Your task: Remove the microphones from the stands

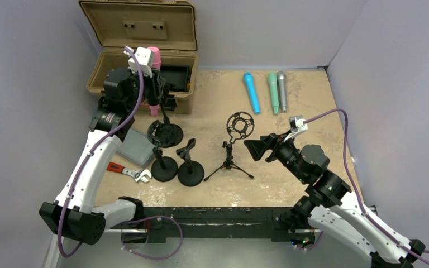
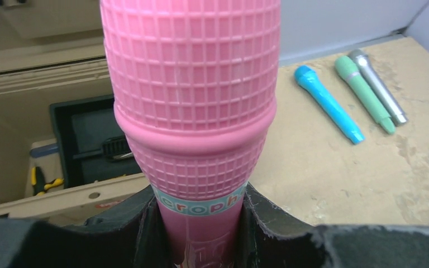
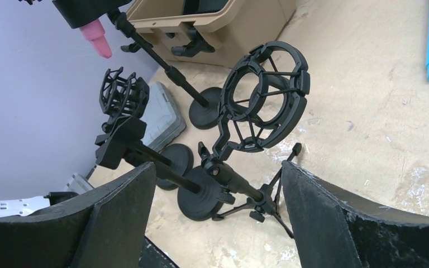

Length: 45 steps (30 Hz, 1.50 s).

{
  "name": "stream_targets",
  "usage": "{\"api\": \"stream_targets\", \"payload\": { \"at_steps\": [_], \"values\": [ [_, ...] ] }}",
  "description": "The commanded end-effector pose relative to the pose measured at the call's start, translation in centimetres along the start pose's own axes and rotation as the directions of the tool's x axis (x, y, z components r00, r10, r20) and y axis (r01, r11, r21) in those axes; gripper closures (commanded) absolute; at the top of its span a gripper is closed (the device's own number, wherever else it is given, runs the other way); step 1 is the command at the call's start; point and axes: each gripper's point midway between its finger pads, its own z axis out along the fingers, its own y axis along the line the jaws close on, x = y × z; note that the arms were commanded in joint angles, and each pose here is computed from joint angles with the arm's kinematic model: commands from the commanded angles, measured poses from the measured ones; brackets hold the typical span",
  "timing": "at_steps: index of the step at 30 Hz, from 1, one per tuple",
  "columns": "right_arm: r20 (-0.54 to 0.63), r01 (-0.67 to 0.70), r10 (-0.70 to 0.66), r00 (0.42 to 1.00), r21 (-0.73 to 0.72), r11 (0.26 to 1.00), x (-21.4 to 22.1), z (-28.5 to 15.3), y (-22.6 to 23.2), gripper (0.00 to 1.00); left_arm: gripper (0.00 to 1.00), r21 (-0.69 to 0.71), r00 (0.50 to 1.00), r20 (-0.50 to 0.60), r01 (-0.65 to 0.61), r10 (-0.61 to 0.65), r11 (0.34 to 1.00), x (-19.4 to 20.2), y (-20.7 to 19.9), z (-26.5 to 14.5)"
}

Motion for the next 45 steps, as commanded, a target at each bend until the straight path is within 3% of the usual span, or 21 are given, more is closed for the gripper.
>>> {"api": "stream_targets", "payload": {
  "at_steps": [1, 5, 10, 17, 21, 22, 28, 30, 33, 39, 45],
  "values": [
    [0.058, -0.006, 0.008, 0.998, -0.04, 0.999, -2.2, -0.4, 1.4, 0.19, 0.89, 0.191, 0.993, 0.121, -0.037, 0.014, 0.981, -3.2, -3.3, -0.5],
    [0.056, -0.004, 0.006, 0.998, -0.038, 0.999, -2.2, -0.4, 1.4, 0.19, 0.98, 0.372, 0.994, 0.112, -0.054, 0.013, 0.927, -3.0, -6.5, -0.6],
    [0.072, 0.011, -0.009, 0.997, -0.038, 0.999, -2.9, -0.6, 1.6, 0.19, 1.0, 0.567, 0.995, 0.098, -0.057, 0.002, 0.822, -3.1, -10.5, -1.2],
    [0.165, 0.149, -0.139, 0.976, -0.048, 0.988, -8.4, -0.4, 4.1, 0.18, 1.0, 0.647, 0.995, 0.097, -0.088, 0.032, 0.757, -1.6, -13.3, -1.6],
    [0.174, 0.274, -0.257, 0.951, -0.086, 0.958, -10.0, 1.9, 6.1, 0.17, 1.0, 0.677, 0.993, 0.106, -0.105, 0.044, 0.729, -1.4, -14.4, -2.1],
    [0.173, 0.313, -0.291, 0.941, -0.114, 0.943, -10.0, 2.6, 6.7, 0.16, 0.97, 0.678, 0.994, 0.099, -0.097, 0.04, 0.729, -1.3, -14.5, -2.1],
    [0.179, 0.46, -0.424, 0.888, -0.3, 0.836, -8.4, 7.6, 10.3, 0.13, 0.28, 0.637, 0.997, 0.059, -0.004, -0.043, 0.77, -2.5, -14.0, -2.2],
    [0.204, 0.502, -0.459, 0.865, -0.373, 0.78, -7.8, 8.6, 11.7, 0.13, 0.16, 0.639, 0.997, 0.058, 0.005, -0.055, 0.769, -2.6, -14.0, -2.6],
    [0.262, 0.565, -0.504, 0.823, -0.463, 0.683, -7.1, 9.9, 13.2, 0.12, 0.11, 0.634, 0.995, 0.066, 0.016, -0.075, 0.773, -2.9, -14.0, -3.0],
    [0.341, 0.635, -0.574, 0.745, -0.626, 0.453, -5.6, 11.8, 14.5, 0.11, 0.11, 0.604, 0.992, 0.079, 0.033, -0.101, 0.797, -3.3, -13.5, -3.5],
    [0.356, 0.638, -0.605, 0.713, -0.686, 0.349, -5.4, 14.3, 12.2, 0.12, 0.16, 0.57, 0.992, 0.071, 0.045, -0.103, 0.82, -2.5, -13.0, -2.8]
  ]
}}
